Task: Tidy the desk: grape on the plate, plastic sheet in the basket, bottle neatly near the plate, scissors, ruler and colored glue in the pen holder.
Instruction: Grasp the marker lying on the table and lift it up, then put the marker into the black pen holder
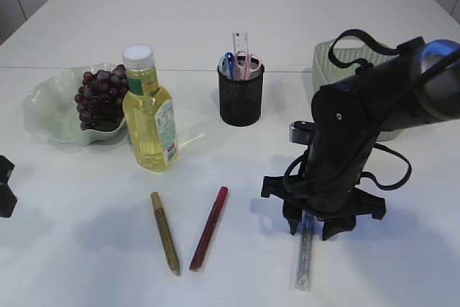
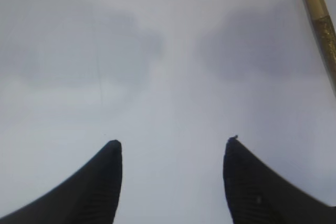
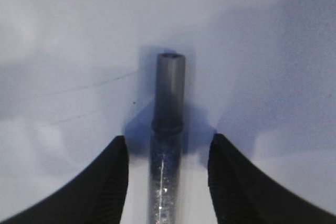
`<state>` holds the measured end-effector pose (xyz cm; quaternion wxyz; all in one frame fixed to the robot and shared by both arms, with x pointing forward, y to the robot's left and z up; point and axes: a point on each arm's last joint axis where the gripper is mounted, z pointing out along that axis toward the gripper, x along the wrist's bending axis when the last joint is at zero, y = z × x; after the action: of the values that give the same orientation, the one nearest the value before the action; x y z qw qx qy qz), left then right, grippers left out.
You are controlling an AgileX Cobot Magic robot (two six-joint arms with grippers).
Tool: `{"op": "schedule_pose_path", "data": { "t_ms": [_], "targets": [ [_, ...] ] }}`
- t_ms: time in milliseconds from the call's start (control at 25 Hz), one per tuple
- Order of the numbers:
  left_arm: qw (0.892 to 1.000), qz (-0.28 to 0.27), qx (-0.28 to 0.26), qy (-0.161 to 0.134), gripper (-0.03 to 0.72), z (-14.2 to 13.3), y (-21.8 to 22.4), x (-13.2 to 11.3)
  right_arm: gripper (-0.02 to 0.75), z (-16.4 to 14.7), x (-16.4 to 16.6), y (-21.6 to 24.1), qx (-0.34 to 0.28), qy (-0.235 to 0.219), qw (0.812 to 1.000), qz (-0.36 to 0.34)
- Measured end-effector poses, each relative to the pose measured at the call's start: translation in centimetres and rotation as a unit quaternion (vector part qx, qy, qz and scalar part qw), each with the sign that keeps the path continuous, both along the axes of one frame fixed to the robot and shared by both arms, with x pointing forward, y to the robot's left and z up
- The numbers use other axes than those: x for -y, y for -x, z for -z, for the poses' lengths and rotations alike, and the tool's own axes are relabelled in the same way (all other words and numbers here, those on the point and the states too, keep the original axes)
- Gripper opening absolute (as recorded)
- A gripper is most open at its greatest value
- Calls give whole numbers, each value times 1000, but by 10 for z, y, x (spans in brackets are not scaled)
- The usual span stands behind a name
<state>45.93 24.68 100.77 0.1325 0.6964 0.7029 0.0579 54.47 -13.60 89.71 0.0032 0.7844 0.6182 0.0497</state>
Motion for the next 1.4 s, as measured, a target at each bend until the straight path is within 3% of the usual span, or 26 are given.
{"op": "schedule_pose_path", "data": {
  "t_ms": [160, 400, 640, 960, 1200, 1400],
  "targets": [
    [1000, 0, 0, 0, 442, 0, 0, 0, 328, 0, 0, 0, 0, -2, 1000, 2],
    [1000, 0, 0, 0, 442, 0, 0, 0, 153, 0, 0, 0, 0, -3, 1000, 1],
    [1000, 0, 0, 0, 442, 0, 0, 0, 115, -2, -4, -2, 5, -17, 1000, -17],
    [1000, 0, 0, 0, 442, 0, 0, 0, 113, -42, -21, -33, 36, -124, 987, -94],
    [1000, 0, 1, 0, 439, 0, 0, 0, 112, -95, -1, -73, 94, -198, 965, -141],
    [1000, 0, 9, 2, 438, 0, -2, 0, 112, -147, 28, -108, 194, -267, 933, -140]
  ]
}}
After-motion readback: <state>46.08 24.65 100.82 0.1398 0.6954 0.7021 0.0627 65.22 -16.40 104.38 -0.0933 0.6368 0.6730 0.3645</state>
